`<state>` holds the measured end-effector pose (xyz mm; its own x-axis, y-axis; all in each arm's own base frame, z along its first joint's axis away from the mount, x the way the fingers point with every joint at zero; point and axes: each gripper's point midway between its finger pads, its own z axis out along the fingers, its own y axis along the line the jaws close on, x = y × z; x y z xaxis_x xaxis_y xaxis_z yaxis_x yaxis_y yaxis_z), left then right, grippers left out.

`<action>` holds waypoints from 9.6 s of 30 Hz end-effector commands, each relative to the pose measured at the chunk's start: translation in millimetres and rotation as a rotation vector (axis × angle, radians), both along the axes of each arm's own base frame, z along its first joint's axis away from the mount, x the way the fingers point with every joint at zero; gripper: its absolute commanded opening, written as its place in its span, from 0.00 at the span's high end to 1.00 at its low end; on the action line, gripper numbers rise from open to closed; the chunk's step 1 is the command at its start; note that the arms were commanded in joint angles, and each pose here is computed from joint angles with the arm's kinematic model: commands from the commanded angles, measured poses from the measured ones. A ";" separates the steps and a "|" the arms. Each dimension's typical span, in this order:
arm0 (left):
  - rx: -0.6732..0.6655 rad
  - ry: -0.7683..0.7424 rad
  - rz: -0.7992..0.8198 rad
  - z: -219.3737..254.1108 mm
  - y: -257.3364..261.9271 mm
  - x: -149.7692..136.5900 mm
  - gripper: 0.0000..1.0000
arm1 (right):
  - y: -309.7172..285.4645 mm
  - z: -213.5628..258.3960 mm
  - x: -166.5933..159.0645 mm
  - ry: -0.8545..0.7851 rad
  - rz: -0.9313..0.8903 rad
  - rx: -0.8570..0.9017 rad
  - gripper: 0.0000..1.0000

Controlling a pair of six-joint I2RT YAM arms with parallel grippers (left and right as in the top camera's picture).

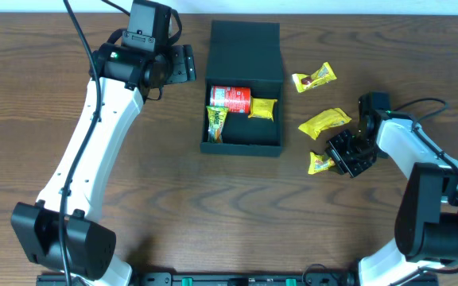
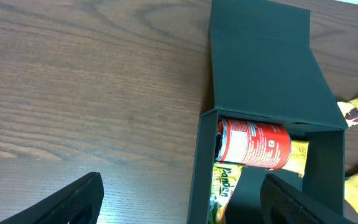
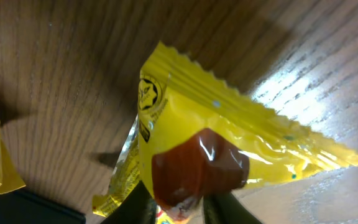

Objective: Pack container
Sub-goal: 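Reach the right gripper to the lower yellow Apollo pack and grasp it, then carry the Apollo pack with the right gripper into the box, then push the Apollo pack down into the box and release it, then move the right gripper to the small yellow Apollo pack behind the box, then grasp the small yellow Apollo pack with the right gripper and lift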

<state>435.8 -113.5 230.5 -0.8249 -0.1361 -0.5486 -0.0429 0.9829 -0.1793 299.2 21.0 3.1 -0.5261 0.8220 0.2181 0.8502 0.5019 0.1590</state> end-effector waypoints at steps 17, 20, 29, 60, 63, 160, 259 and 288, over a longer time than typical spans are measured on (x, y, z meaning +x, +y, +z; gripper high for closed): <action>0.025 0.017 0.077 -5.3 32.6 4.8 0.18 | 51.6 141.6 91.2 -0.375 0.608 -0.137 0.99; 0.033 0.042 0.118 -8.8 51.5 2.5 0.18 | 97.9 174.3 104.5 -0.512 0.832 -0.214 0.99; 0.048 0.113 0.179 -17.7 81.9 -9.5 0.19 | 194.1 151.3 90.5 -0.571 1.205 -0.270 0.98; 0.048 0.117 0.179 -18.1 81.7 -10.3 0.18 | 224.5 138.7 56.3 -0.292 1.291 -0.035 0.99; 0.048 0.117 0.179 -18.1 81.7 -10.3 0.18 | 226.1 141.2 48.0 -0.273 1.303 0.006 0.98; 0.104 0.104 0.181 -16.8 102.3 -7.6 0.07 | 177.9 38.8 75.5 -0.055 1.264 -0.094 0.99; 0.104 0.090 0.179 -15.3 102.2 -4.5 0.05 | 4.9 33.9 231.5 -0.116 -0.190 -0.150 0.60; 0.103 0.086 0.180 -14.8 102.1 -3.7 0.05 | 13.2 9.4 234.0 -0.101 -0.138 -0.118 0.66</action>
